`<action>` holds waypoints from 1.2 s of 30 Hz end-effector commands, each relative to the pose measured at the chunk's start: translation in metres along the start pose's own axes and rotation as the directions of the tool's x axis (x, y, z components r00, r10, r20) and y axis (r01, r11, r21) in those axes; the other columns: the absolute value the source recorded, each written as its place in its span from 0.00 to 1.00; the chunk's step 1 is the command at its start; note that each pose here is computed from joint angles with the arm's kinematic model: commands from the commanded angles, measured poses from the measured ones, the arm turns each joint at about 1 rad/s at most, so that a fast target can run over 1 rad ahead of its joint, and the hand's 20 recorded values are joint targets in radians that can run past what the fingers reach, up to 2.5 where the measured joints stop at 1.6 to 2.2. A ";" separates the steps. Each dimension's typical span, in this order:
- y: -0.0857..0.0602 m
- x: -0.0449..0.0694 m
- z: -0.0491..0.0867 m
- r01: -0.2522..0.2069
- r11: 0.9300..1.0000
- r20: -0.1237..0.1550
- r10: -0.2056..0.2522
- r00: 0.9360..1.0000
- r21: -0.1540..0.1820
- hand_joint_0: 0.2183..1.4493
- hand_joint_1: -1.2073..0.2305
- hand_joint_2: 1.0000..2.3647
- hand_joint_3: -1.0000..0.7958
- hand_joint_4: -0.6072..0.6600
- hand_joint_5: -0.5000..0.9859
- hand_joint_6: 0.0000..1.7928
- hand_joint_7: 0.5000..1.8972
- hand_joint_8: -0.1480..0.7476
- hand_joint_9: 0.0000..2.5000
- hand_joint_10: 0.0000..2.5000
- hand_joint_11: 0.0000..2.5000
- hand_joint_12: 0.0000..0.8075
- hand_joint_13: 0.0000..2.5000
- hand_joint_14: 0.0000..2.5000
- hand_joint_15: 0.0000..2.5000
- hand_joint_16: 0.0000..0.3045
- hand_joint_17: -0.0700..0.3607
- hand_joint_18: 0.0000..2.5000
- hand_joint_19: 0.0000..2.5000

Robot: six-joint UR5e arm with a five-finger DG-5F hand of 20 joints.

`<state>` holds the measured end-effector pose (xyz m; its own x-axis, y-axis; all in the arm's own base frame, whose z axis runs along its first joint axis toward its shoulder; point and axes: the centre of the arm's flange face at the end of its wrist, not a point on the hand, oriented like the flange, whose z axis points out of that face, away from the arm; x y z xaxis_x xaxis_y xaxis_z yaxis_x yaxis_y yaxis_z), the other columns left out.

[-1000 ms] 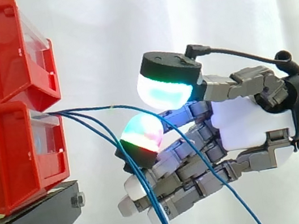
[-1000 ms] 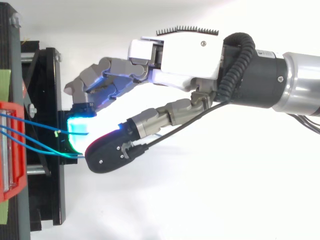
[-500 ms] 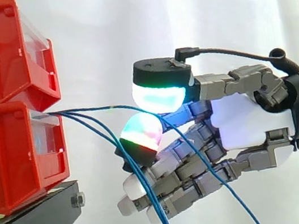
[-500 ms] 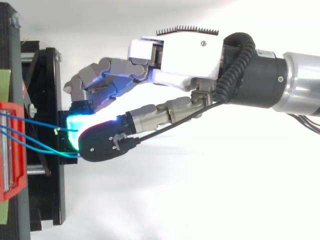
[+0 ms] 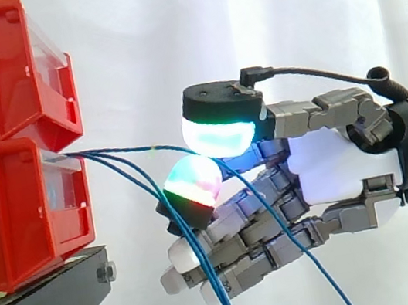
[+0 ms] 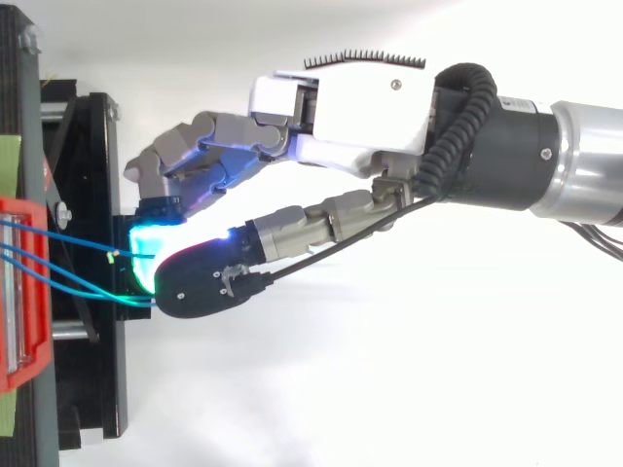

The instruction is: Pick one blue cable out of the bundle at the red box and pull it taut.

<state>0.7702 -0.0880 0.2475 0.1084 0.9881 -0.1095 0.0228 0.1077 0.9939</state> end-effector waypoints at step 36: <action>-0.001 -0.001 -0.006 0.005 0.999 -0.012 -0.005 1.000 0.050 0.31 0.32 0.02 0.58 0.58 0.25 0.46 0.38 0.51 0.30 0.00 0.20 0.46 0.12 0.00 0.05 0.17 0.44 0.13 0.06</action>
<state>0.7655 -0.0879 0.2479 0.1002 0.9887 -0.1114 0.0572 0.1061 0.9927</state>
